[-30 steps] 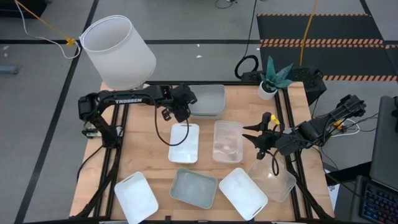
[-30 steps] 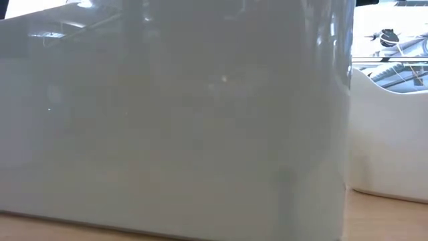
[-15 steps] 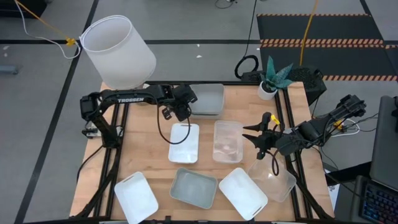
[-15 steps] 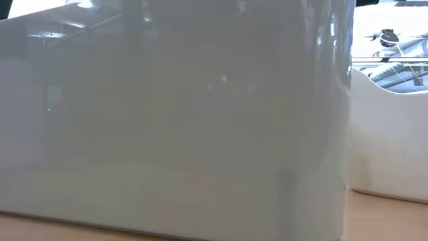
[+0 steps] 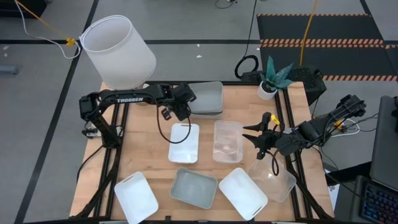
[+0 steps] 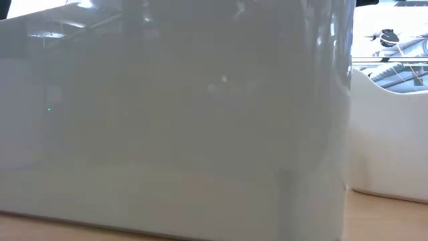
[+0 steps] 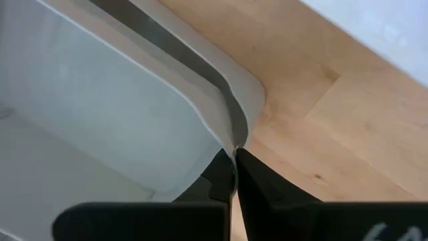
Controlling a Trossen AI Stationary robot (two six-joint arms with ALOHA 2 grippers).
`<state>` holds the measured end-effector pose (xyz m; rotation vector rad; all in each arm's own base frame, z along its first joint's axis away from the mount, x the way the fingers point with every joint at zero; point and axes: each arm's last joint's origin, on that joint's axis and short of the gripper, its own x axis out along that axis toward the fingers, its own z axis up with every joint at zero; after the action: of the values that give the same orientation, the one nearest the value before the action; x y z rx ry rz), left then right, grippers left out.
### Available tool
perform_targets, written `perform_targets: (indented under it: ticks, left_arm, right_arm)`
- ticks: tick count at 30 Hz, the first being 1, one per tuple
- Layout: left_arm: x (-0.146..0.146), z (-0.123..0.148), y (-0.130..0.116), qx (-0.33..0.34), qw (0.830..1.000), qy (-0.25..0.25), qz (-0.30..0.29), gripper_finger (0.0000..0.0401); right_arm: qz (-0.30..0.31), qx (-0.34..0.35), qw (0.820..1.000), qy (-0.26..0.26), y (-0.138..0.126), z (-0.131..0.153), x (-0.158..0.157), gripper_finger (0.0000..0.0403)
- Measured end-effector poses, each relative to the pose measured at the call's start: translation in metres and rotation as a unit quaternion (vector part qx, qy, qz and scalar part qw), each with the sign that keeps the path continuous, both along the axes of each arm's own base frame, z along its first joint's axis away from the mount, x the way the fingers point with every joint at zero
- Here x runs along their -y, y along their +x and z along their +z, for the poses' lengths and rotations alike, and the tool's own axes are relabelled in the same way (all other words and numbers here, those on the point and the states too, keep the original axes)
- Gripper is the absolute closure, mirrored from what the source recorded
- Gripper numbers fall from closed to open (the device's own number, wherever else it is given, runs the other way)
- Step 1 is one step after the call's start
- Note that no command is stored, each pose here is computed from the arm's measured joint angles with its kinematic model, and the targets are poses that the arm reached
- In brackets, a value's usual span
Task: Stack baskets by color
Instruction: Stack the top left gray bin on top of the top right gray bin, then stack the right white bin on top of the top white bin
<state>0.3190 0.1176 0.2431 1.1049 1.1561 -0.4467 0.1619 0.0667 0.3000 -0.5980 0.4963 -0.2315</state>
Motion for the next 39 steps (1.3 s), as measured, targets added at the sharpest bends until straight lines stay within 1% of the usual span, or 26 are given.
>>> perform_targets:
  ticks: [5,15,22,24,29,32,35,39]
  left_arm:
    - [0.000,-0.001,-0.001,-0.007,1.000,-0.003,0.000,0.0378]
    - [0.000,0.000,-0.001,0.000,1.000,-0.010,0.019,0.0375]
    - [-0.001,0.002,0.003,0.026,0.999,-0.013,0.039,0.0370]
    - [-0.001,0.002,0.003,0.027,0.999,-0.013,0.040,0.0358]
    - [-0.001,0.002,0.003,0.029,0.998,-0.015,0.045,0.0312]
    - [-0.001,0.002,0.003,0.036,0.997,-0.021,0.060,0.0288]
    - [0.000,0.003,0.005,0.047,0.996,-0.026,0.072,0.0272]
    - [0.006,0.004,0.009,0.063,0.995,-0.024,0.069,0.0258]
  right_arm:
    - [0.000,0.000,1.000,0.000,0.000,0.000,0.000,0.0273]
    - [0.000,0.000,1.000,0.000,0.000,0.000,0.000,0.0273]
    - [0.000,0.000,1.000,0.000,0.000,0.000,0.000,0.0273]
    - [0.000,0.000,1.000,0.000,0.000,0.000,0.000,0.0273]
    - [0.000,0.000,1.000,0.000,0.000,0.000,0.000,0.0273]
    - [0.000,0.000,1.000,0.000,0.000,0.000,0.000,0.0273]
    - [0.000,0.000,1.000,0.000,0.000,0.000,0.000,0.0273]
    - [0.000,0.000,1.000,0.000,0.000,0.000,0.000,0.0273]
